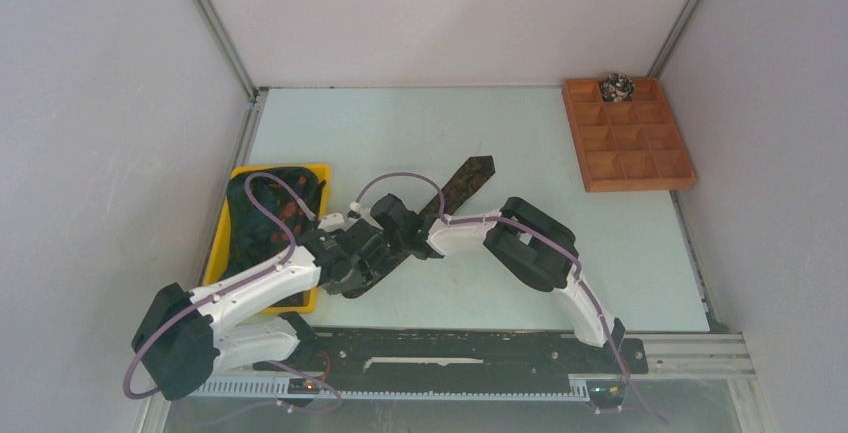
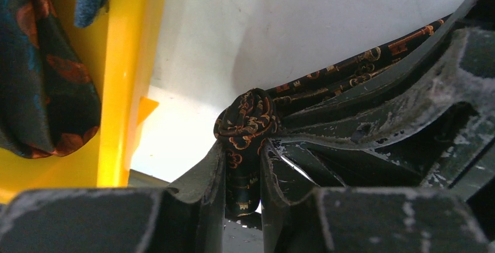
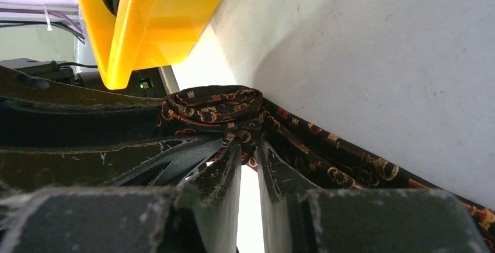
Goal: Roll the ties
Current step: Roll the tie at the center of the board.
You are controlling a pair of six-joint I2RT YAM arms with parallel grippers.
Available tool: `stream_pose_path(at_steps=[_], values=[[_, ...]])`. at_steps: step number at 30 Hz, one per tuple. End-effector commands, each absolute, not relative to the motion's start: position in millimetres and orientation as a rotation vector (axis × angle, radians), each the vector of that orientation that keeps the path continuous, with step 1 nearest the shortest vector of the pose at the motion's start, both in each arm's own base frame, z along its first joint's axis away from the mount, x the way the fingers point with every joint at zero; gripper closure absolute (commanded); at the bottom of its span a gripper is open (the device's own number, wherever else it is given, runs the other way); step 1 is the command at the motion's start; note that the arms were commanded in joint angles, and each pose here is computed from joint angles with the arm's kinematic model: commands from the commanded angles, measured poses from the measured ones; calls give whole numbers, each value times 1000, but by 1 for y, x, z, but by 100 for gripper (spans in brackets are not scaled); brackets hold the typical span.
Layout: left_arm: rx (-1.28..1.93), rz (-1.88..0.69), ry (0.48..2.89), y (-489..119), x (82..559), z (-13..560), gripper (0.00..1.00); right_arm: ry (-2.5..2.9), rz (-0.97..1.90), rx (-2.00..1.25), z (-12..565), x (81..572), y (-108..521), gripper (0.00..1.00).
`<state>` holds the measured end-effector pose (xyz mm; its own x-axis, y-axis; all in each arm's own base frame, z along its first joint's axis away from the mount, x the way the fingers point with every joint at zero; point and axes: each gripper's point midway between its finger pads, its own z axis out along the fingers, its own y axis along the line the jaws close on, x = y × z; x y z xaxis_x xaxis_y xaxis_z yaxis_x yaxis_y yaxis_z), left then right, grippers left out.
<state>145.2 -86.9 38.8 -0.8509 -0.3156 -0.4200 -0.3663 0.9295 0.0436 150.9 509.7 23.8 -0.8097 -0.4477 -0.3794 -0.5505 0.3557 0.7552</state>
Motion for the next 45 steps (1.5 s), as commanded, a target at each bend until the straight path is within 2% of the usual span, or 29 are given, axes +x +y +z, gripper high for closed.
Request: stream_pose_path(at_steps=[1,7,19,38,43,45], values=[[-438,261,2677,-76,144,50,100,2465,1475,-937,32,152,517,81],[-388,355,2707,-70,143,53,100,2431,1394,-809,57,184,494,79],[-314,521,2745,-67,149,55,100,2437,1023,-147,67,274,386,79],[-160,698,2838,-93,156,36,100,2419,972,-25,72,290,356,79],[-145,710,2852,-97,158,29,95,2414,981,-19,73,291,354,80],[-137,699,2855,-100,159,28,88,2413,983,-17,73,291,354,80]])
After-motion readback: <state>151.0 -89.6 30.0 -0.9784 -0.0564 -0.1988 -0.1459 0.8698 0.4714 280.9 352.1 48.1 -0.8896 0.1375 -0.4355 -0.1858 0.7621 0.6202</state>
